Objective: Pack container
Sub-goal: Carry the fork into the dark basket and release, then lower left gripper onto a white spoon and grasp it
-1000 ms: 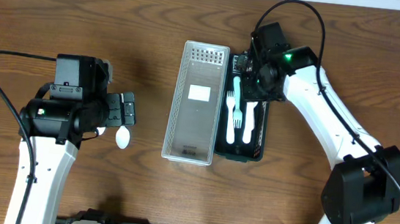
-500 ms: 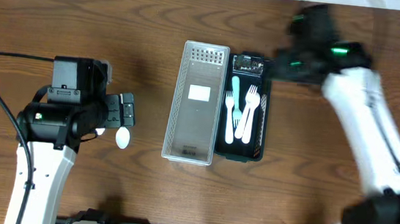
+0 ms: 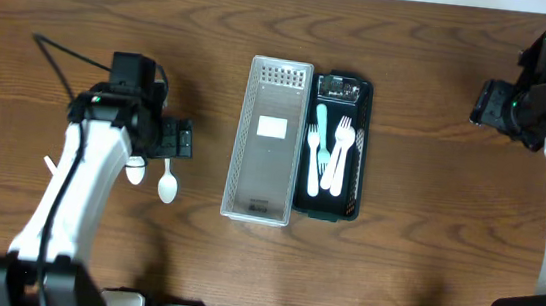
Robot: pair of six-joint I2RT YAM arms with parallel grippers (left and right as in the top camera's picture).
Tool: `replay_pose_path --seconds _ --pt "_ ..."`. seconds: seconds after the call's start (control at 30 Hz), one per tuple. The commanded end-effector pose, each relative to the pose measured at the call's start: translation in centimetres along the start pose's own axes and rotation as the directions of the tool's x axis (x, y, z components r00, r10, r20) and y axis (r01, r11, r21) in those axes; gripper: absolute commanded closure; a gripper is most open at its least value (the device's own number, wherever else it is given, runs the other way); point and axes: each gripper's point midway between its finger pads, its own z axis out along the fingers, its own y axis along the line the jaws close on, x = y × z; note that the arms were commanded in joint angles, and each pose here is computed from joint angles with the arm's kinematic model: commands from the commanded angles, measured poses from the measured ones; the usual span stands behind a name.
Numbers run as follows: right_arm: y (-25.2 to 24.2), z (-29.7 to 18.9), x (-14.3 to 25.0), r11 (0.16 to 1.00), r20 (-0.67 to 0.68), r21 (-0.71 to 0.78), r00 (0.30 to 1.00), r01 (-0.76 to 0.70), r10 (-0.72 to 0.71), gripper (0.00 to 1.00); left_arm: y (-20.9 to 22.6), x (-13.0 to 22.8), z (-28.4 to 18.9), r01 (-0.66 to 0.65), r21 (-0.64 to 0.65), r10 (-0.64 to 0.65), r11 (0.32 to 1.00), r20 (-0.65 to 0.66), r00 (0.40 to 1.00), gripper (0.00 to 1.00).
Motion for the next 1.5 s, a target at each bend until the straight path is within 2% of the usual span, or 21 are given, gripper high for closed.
replay_pose_path --seconds 0.0,0.27,0.47,1.1,1.3,1.47 --pt "-0.1 0.4 0.3 1.000 -0.014 0.002 1.000 0.019 -0.019 0.30 0.3 1.0 2.6 0.019 -0.026 -0.021 0.999 -0.076 0.997 0.02" --pt "-0.1 0.4 0.3 1.000 -0.013 0.002 1.000 0.019 -0.019 0.30 0.5 2.6 7.2 0.028 -0.042 -0.036 0.999 -0.204 0.978 0.02" --pt "-0.1 0.4 0.3 1.000 -0.014 0.002 1.000 0.019 -0.019 0.30 -0.4 3.1 9.3 0.040 0.005 -0.037 0.999 -0.254 0.967 0.02" --pt "-0.1 0.4 0.4 1.000 -0.018 0.003 0.999 0.027 -0.027 0.30 -0.5 4.9 11.4 0.045 0.009 -0.040 0.999 -0.316 0.948 0.01" --pt "-0.1 0.4 0.5 1.000 -0.019 0.003 0.999 0.026 -0.026 0.30 -0.5 4.7 11.5 0.045 0.011 -0.040 0.999 -0.307 0.951 0.21" --pt "-0.1 0.4 0.6 1.000 -0.024 0.003 0.999 0.027 -0.026 0.30 -0.5 4.6 11.5 0.045 0.011 -0.039 0.999 -0.305 0.952 0.48"
